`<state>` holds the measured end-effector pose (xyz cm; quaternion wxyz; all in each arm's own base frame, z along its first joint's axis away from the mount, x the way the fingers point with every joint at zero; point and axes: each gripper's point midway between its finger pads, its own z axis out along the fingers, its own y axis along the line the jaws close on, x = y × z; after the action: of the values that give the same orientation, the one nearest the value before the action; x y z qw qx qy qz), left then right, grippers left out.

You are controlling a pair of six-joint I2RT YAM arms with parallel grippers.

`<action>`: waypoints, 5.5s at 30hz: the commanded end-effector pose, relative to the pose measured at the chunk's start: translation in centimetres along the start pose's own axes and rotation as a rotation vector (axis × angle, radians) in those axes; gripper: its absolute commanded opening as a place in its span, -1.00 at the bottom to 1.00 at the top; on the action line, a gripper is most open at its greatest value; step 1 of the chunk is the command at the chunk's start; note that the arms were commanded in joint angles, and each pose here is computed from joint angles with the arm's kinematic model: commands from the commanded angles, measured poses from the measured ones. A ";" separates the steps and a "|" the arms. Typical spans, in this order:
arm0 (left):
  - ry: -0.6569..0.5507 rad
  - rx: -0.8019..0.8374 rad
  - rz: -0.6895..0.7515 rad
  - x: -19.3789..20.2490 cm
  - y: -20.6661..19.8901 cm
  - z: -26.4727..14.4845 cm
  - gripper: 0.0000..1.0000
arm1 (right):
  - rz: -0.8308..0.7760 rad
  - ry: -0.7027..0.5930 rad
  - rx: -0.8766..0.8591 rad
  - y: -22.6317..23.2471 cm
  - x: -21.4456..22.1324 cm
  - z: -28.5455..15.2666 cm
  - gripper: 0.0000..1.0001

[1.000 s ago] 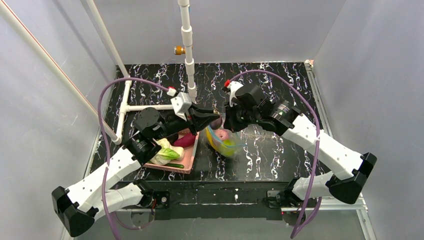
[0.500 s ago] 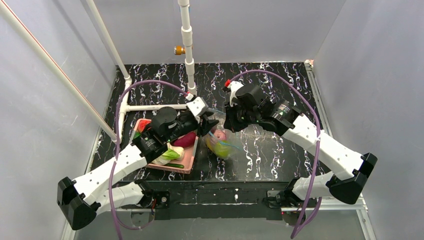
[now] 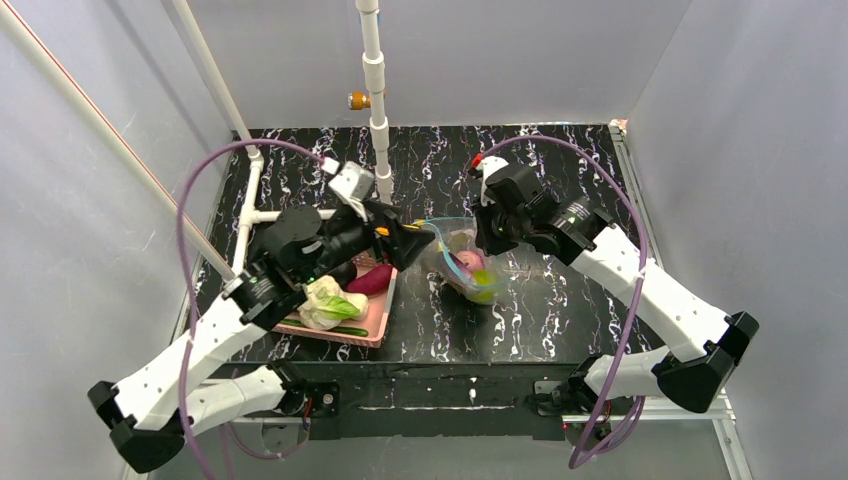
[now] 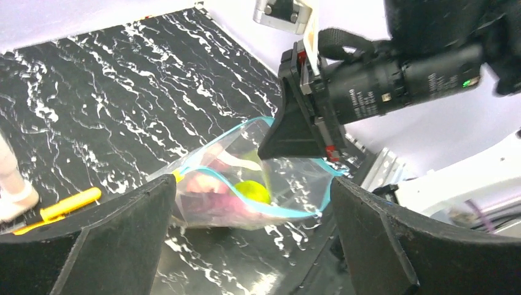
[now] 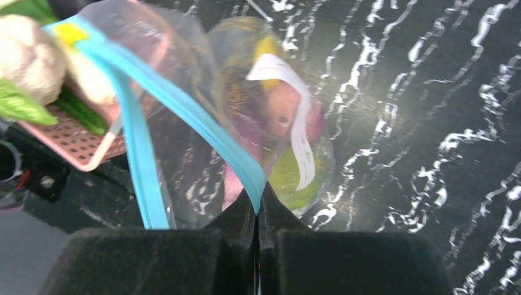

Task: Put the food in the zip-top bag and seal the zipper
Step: Place the fake vegetable in the zipper food storage bag, then pick up the fake vegetable from the bin, then place the fake vegetable in the zipper food storage bag.

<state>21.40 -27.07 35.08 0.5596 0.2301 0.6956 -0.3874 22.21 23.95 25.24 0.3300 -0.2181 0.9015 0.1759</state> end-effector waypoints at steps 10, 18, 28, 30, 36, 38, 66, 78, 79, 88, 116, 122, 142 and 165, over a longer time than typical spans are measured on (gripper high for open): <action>0.311 -0.682 -0.399 9.0 7.5 -13.2 0.97 | -0.019 -0.102 -0.001 -0.4 -2.5 -1.9 -0.97; 0.493 -0.952 -0.319 12.8 10.6 -18.1 0.97 | -0.005 -0.051 -0.039 0.2 -1.1 -0.9 -0.97; 0.562 -1.079 -0.241 14.7 12.7 -18.1 0.97 | 0.024 0.010 -0.107 1.4 0.8 0.7 -0.97; 0.591 -1.120 -0.234 15.2 13.0 -18.1 0.96 | 0.016 -0.010 -0.097 1.3 -0.2 0.0 -0.97; 0.591 -1.233 -0.200 14.6 14.1 -18.7 0.96 | -0.029 -0.121 -0.021 0.1 -3.3 -3.0 -0.97; 0.586 -1.247 -0.190 14.5 14.3 -18.9 0.97 | -0.029 -0.129 -0.028 0.1 -3.3 -2.9 -0.97; 0.728 -1.285 -0.190 20.8 15.5 -16.8 0.82 | 0.003 -0.042 -0.092 1.1 -0.3 0.1 -0.97; 0.774 -1.348 -0.191 21.9 16.0 -17.7 0.70 | 0.007 -0.048 -0.103 1.2 0.0 0.1 -0.97; 0.773 -1.343 -0.189 21.9 16.0 -17.7 0.63 | 0.006 -0.048 -0.103 1.2 0.0 0.1 -0.97; 0.654 -1.240 -0.180 18.3 15.6 -16.3 -0.27 | 0.008 -0.060 -0.104 1.2 -0.2 0.0 -0.97; -0.032 -0.276 -0.548 -0.3 1.6 -9.9 -1.00 | 0.006 -0.086 -0.030 1.3 -3.3 1.0 -0.97; -0.046 -0.022 -0.685 -3.0 -2.7 -5.9 -1.00 | 0.011 -0.097 -0.044 2.1 -3.7 1.1 -0.97; 0.115 -0.363 -0.964 6.1 2.6 -0.9 -1.00 | 0.093 -0.285 -0.156 3.9 -5.9 -1.1 -0.97; 0.233 -0.393 -0.872 5.9 0.6 1.0 -1.00 | -0.030 -0.197 -0.168 6.8 -4.9 0.6 -0.97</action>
<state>21.02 -26.89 25.26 0.2552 -0.1942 0.8688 -0.3774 22.51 29.43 25.47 0.3738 -0.2424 0.8670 0.2233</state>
